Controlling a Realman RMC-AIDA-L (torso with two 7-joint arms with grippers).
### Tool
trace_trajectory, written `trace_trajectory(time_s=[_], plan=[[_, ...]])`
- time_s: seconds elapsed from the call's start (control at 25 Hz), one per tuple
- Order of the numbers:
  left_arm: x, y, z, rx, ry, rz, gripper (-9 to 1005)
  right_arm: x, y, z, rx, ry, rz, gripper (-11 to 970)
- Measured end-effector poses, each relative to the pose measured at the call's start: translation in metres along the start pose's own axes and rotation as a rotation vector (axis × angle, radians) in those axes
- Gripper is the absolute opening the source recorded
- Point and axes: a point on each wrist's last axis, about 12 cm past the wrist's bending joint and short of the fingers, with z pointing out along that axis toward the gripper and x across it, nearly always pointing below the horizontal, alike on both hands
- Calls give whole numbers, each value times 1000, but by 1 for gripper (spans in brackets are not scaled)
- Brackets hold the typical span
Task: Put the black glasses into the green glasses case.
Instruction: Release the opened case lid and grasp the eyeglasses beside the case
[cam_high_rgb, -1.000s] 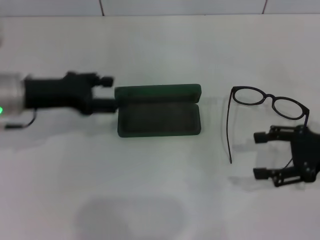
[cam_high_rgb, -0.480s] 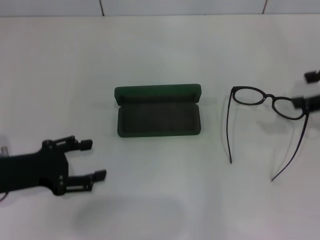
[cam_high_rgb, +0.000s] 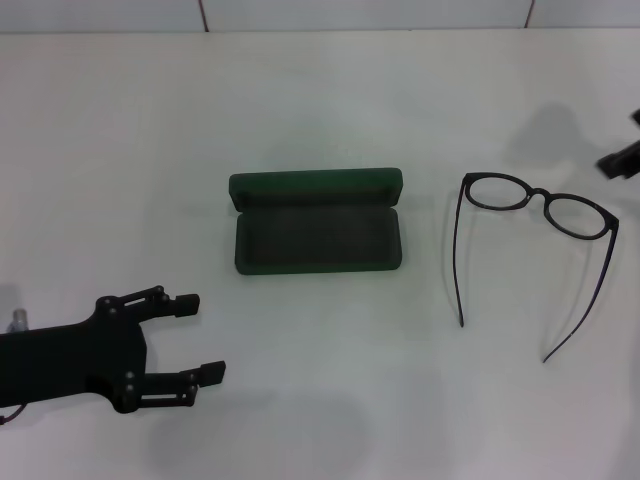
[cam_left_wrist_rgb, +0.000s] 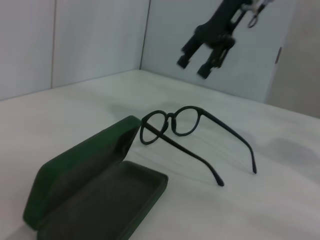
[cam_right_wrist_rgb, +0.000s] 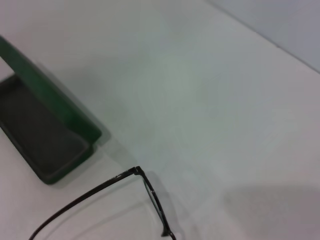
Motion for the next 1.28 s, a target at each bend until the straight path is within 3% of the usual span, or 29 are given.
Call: trace_trajectory(time_s=[0.12,0.16,0.52,1.28], plan=[[-1,0,1,11,-3,3,881,-11,4,12,4,31,-57,869],[-2,0,1,12,-3,5,880,-24,11,24,8,48,-126,866],[-4,2,8,39,-9,4,879,-32,32,57,-76,78,-202,841],[-2,2,11,35,-13,11,876,-27,33,87,-78,115,-203,787]])
